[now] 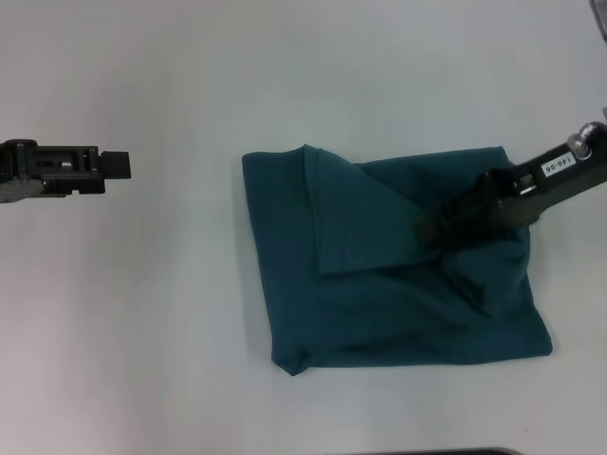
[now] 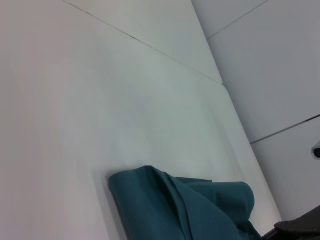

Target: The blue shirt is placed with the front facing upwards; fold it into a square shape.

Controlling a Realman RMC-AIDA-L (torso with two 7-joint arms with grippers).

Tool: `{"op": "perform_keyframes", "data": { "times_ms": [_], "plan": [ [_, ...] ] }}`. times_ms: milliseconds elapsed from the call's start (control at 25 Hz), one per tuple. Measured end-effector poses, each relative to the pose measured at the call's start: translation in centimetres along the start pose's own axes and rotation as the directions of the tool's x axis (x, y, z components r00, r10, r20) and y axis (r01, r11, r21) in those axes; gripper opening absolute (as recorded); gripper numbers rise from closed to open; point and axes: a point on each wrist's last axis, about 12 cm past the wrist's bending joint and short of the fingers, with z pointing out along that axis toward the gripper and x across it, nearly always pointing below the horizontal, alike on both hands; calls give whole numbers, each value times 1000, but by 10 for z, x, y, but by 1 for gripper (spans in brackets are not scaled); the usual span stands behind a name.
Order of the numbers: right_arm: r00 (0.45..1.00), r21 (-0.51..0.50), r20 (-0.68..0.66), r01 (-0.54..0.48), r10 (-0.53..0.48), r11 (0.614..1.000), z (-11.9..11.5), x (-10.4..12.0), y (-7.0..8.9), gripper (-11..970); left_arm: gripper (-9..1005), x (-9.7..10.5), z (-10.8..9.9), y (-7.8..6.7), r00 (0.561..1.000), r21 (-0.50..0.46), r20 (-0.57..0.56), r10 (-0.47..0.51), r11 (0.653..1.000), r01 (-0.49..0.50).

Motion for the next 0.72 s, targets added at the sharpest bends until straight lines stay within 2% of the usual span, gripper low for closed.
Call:
{"op": "perform_keyframes", "data": {
  "times_ms": [280, 520, 720],
  "plan": [
    [996, 55, -82, -19, 23, 998, -2, 11, -6, 461, 734, -1, 1, 0, 1000, 3, -1, 2, 1000, -2],
    [992, 113, -123, -16, 30, 993, -21, 23, -10, 461, 734, -1, 0, 1, 1000, 1, 8, 5, 1000, -5],
    [995, 154, -90, -30, 44, 988, -46, 27, -14, 461, 734, -1, 0, 1, 1000, 2, 8, 8, 1000, -8]
  ]
}}
